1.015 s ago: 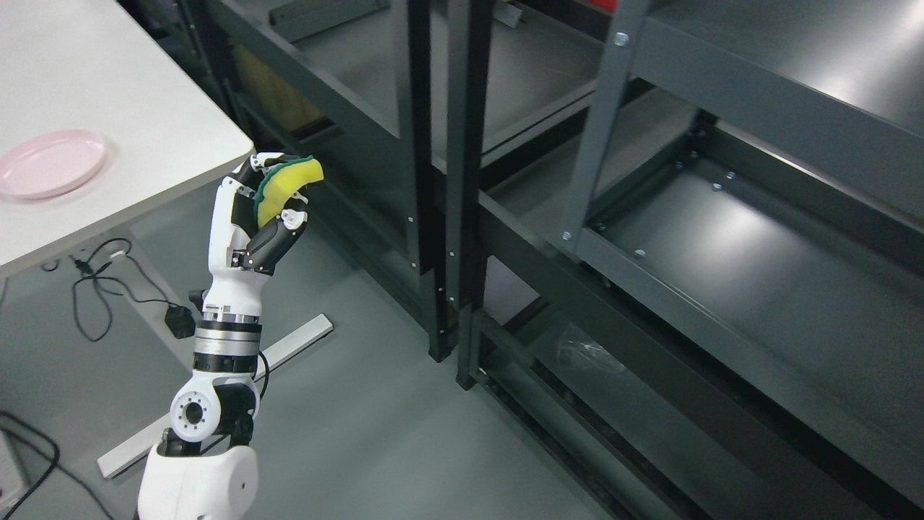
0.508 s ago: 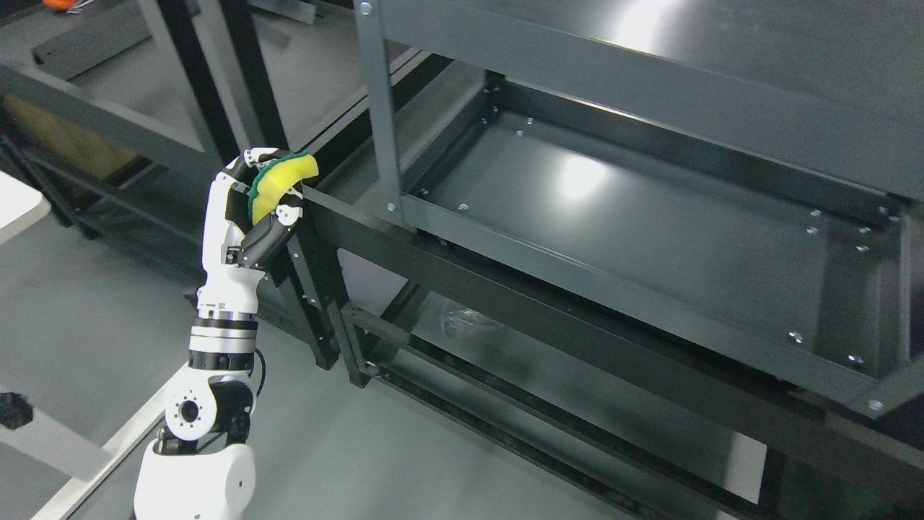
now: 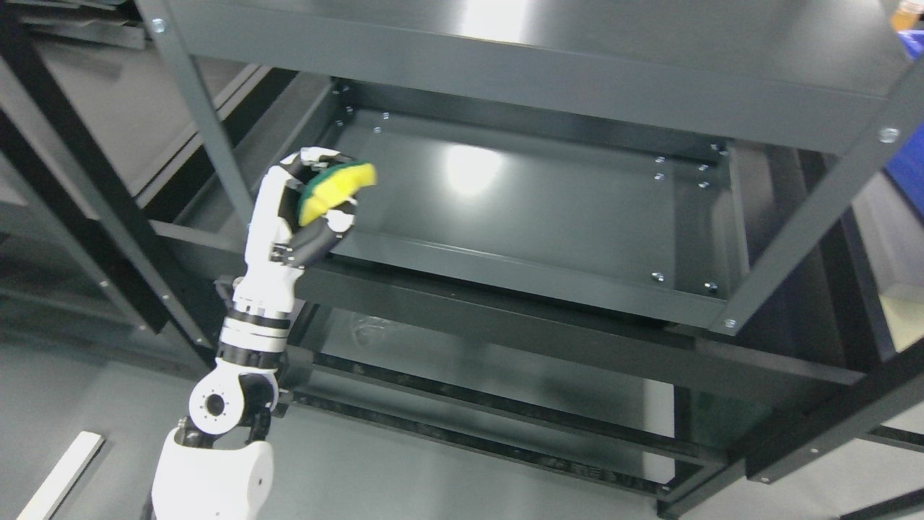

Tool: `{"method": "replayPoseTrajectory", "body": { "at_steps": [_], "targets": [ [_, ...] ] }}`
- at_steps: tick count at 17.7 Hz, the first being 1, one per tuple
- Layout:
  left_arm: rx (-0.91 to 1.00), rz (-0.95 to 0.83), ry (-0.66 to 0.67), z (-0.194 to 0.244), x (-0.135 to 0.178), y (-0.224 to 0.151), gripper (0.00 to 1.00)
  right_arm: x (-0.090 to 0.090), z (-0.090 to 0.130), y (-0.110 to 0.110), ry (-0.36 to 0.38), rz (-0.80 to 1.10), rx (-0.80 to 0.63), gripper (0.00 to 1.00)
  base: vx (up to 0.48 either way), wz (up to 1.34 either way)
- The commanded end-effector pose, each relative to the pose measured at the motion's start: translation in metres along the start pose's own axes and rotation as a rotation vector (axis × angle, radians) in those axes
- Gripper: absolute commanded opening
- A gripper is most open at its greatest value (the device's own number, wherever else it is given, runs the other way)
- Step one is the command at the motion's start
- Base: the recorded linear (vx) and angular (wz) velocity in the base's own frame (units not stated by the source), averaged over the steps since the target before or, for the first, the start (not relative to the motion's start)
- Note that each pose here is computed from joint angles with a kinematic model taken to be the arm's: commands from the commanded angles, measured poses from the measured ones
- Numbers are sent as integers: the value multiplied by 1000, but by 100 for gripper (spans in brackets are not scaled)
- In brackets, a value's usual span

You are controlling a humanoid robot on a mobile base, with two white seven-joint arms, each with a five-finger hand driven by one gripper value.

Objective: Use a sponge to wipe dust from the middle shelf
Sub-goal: 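Extend the left hand into the middle shelf and press sponge down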

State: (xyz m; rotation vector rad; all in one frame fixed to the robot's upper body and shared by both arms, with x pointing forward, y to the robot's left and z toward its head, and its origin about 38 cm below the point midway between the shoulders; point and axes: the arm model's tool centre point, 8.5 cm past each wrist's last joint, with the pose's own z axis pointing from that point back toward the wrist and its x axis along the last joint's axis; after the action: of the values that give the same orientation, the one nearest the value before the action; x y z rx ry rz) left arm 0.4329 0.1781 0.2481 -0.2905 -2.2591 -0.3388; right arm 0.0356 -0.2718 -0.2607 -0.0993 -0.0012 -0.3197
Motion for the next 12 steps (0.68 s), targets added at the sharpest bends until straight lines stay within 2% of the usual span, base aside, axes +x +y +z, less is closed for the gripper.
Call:
{"method": "replayPoseTrajectory", "body": {
  "at_steps": [1, 3, 7, 9, 12],
  "targets": [
    [-513, -171, -41, -34, 5, -133, 0, 10, 0, -10, -22, -2, -15, 100, 20, -368],
    [-687, -322, -100, -61, 12, -169, 0, 10, 0, -10, -22, -2, -15, 100, 32, -292],
    [-932, -605, -311, -98, 54, -214, 1, 10, 0, -10, -22, -2, -15, 100, 40, -282],
    [-1033, -686, -417, -106, 73, -226, 1, 10, 0, -10, -22, -2, -15, 100, 40, -313],
    [-1071, -781, -535, -116, 97, -228, 1, 10, 0, -10, -22, -2, -15, 100, 45, -324]
  ]
}}
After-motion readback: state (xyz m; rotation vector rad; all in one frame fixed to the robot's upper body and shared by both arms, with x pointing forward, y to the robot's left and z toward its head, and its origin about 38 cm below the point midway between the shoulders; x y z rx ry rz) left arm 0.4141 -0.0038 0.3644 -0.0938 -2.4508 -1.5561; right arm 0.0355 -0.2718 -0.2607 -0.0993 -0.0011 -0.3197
